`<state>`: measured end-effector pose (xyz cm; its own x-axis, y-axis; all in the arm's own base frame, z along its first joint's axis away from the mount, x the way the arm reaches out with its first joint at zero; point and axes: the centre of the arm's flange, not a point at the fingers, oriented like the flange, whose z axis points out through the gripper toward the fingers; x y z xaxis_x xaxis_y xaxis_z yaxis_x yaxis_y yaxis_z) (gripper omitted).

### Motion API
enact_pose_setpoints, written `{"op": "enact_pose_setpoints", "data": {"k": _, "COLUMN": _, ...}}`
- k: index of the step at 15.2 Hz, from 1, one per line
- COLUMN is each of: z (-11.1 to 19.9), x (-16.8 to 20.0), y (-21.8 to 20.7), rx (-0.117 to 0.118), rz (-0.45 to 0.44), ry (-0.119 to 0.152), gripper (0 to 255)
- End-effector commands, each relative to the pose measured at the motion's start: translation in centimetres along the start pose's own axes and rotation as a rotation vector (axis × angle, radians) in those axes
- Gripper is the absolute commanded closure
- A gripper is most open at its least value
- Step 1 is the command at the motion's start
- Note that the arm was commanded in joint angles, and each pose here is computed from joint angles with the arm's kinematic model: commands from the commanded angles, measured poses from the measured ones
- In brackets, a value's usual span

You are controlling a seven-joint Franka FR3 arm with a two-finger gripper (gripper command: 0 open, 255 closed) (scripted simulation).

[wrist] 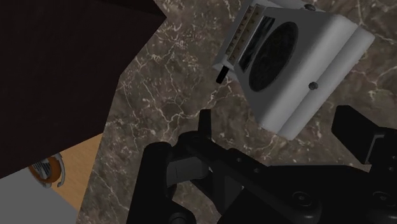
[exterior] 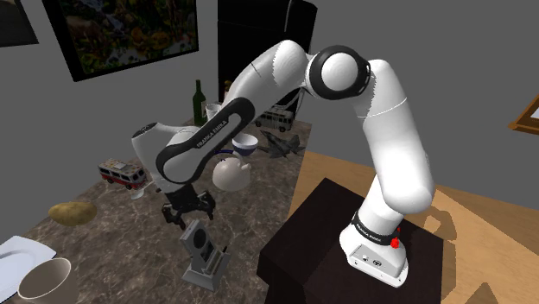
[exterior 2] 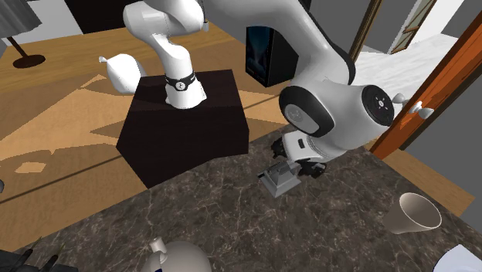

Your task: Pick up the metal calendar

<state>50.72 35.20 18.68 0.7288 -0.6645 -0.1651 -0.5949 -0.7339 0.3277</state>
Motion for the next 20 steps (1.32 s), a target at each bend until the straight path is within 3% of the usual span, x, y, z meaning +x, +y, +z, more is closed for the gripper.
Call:
{"op": "enact_pose_setpoints", "data": {"k": 1, "z": 1.0, "x": 0.3, "y": -0.4, "rx": 0.000, "rz": 0.000, "ry": 0.000, "gripper": 0}}
{"op": "enact_pose_setpoints", "data": {"k": 4, "z": 1.7, "x": 0.4, "y": -0.7, "rx": 0.000, "rz": 0.000, "ry": 0.000, "gripper": 0}}
{"op": "enact_pose_setpoints", "data": {"k": 5, "z": 1.8, "x": 0.4, "y": -0.7, "rx": 0.000, "rz": 0.000, "ry": 0.000, "gripper": 255}}
{"op": "enact_pose_setpoints", "data": {"k": 14, "z": 1.7, "x": 0.4, "y": -0.7, "rx": 0.000, "rz": 0.000, "ry": 0.000, "gripper": 255}}
{"op": "enact_pose_setpoints", "data": {"k": 20, "z": -1.2, "x": -0.1, "y": 0.3, "rx": 0.000, "rz": 0.000, "ry": 0.000, "gripper": 255}}
